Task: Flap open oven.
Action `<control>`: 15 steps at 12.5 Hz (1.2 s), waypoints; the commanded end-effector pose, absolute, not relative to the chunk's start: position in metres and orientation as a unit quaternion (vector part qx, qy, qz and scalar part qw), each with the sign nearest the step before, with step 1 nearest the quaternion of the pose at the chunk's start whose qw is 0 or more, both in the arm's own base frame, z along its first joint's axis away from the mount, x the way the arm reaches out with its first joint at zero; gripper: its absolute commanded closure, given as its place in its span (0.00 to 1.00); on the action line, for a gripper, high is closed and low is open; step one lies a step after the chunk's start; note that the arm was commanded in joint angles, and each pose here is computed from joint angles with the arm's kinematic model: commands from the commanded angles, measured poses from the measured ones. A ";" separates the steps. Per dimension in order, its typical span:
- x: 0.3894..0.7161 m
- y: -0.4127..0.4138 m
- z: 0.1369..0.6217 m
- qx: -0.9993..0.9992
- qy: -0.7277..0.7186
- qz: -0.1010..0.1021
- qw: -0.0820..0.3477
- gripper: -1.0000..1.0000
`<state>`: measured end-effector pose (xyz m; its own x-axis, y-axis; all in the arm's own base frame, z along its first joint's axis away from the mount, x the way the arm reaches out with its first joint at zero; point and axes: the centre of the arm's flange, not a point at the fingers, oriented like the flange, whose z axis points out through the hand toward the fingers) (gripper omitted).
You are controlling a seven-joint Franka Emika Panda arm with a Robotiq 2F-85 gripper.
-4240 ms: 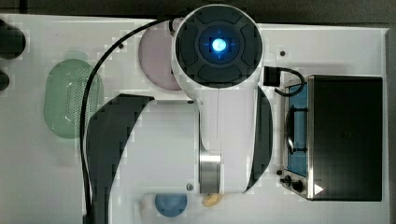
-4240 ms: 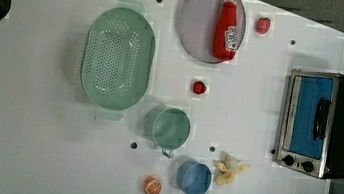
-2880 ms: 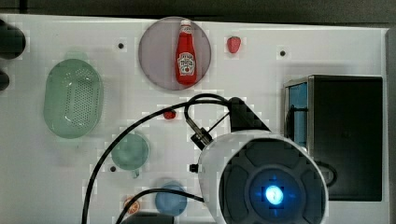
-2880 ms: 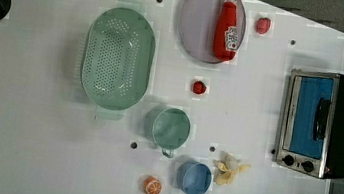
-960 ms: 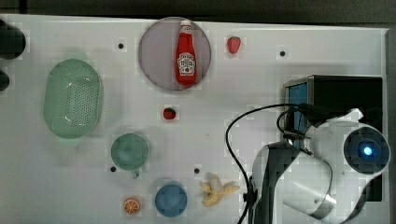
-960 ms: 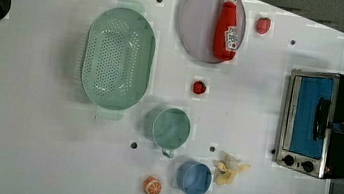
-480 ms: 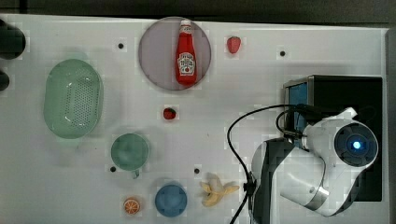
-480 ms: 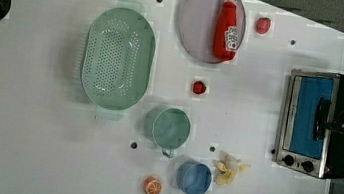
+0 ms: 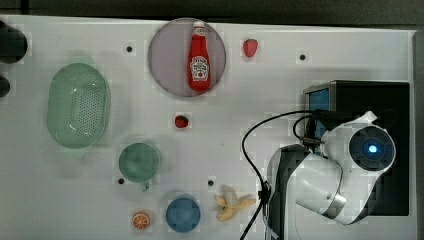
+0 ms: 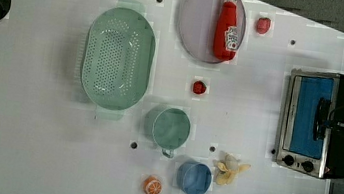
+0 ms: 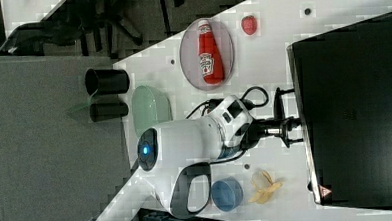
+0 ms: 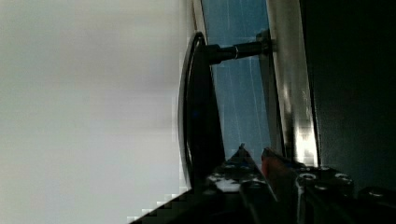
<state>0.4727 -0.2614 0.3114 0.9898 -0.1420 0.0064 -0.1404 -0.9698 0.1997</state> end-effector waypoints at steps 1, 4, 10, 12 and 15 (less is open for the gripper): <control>0.491 -0.227 0.309 0.989 -0.041 -0.010 0.139 0.83; 0.497 -0.193 0.299 0.979 -0.029 -0.024 0.200 0.83; 0.506 -0.129 0.266 0.969 -0.044 -0.045 0.240 0.83; 0.508 -0.106 0.247 0.964 -0.036 -0.047 0.261 0.83; 0.506 -0.071 0.213 0.950 -0.046 -0.038 0.307 0.83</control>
<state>0.5120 -0.1000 0.2327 0.9945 -0.0665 -0.0805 -0.0089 -0.8220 0.5694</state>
